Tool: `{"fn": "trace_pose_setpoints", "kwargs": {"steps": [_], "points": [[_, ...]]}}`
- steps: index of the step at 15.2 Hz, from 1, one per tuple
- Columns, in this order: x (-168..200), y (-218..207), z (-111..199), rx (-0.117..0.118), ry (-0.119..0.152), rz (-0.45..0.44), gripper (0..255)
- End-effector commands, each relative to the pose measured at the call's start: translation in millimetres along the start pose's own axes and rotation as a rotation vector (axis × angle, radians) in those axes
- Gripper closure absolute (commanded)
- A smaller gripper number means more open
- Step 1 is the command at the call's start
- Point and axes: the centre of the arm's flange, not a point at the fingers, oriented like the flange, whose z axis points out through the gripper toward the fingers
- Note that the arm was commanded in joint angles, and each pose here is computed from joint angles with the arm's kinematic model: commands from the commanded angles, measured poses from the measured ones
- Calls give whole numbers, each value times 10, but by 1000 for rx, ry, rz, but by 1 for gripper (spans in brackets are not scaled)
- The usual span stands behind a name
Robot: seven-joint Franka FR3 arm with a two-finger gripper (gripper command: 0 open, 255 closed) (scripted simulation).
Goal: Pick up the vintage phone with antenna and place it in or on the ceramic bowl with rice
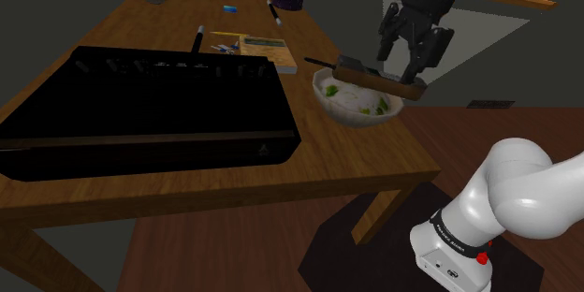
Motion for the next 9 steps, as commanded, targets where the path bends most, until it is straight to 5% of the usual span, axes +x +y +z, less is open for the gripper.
{"fn": "trace_pose_setpoints", "kwargs": {"steps": [1,6,9], "points": [[0,0,0,0,0,0,0],[0,-1,-501,0,0,0,0],[0,-1,-500,0,0,0,0]]}}
